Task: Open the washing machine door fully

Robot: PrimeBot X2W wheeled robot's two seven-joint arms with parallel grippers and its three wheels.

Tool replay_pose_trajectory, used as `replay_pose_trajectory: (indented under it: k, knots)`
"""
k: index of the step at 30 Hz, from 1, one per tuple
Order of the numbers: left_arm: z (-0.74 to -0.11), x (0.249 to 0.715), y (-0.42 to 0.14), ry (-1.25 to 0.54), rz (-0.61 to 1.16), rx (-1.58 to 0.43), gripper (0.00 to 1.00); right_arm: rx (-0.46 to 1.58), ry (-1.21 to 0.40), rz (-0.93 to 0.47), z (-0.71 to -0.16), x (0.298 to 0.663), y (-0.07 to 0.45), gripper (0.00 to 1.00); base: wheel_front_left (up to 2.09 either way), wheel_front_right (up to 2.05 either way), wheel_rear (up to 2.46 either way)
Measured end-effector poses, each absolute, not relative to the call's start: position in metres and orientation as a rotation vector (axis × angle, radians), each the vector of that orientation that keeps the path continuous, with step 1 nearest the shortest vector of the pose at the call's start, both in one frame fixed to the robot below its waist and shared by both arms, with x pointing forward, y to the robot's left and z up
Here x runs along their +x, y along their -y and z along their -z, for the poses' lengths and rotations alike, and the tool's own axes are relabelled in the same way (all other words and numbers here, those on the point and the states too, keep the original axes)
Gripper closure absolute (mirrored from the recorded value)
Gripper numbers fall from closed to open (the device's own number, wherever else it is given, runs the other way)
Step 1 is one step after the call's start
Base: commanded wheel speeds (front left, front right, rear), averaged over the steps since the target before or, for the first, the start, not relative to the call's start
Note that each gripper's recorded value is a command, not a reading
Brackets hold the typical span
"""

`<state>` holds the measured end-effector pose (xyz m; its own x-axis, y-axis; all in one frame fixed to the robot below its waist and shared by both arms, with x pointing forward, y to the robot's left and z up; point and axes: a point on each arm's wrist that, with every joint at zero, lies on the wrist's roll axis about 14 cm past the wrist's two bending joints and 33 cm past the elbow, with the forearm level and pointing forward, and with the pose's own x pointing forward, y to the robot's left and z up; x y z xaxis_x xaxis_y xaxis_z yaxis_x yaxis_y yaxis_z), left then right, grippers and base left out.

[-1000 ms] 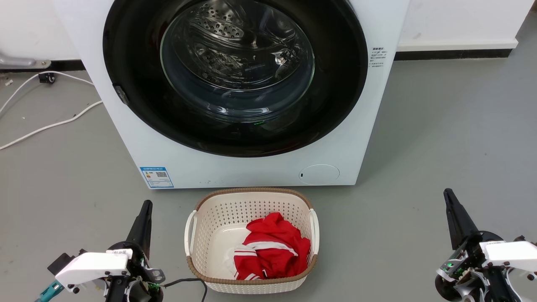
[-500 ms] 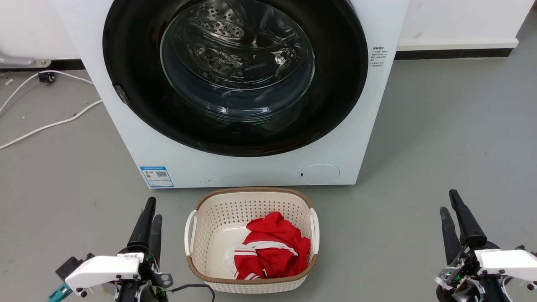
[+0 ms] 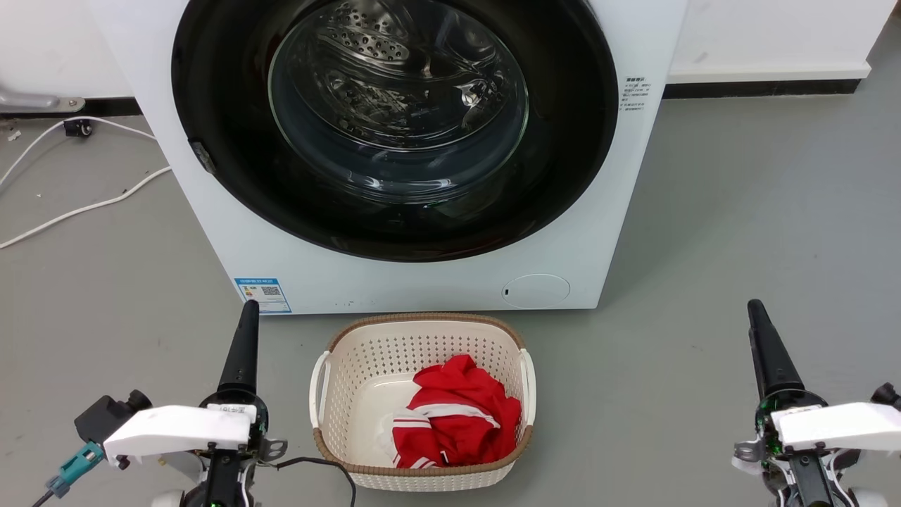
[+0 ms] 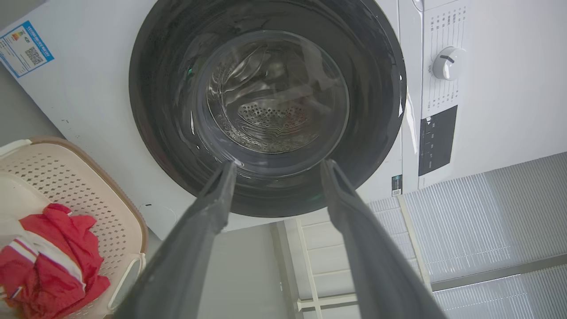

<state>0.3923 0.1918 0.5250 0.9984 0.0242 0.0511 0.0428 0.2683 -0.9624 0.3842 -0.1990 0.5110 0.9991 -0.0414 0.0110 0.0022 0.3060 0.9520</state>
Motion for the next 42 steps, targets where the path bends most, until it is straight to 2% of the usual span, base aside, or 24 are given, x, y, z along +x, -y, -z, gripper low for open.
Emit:
replay_pose_trajectory:
  k: [17, 42]
  knots:
    - [-0.538, 0.393, -0.182, 0.093, 0.047, -0.906, 0.0, 0.765, 0.06, -0.035, -0.527, 0.386, 0.184, 0.0, 0.0, 0.0, 0.0]
    - [-0.539, 0.393, -0.169, 0.106, 0.059, -0.492, 0.0, 0.361, 0.081, -0.065, -0.529, 0.385, 0.176, 0.0, 0.0, 0.0, 0.0]
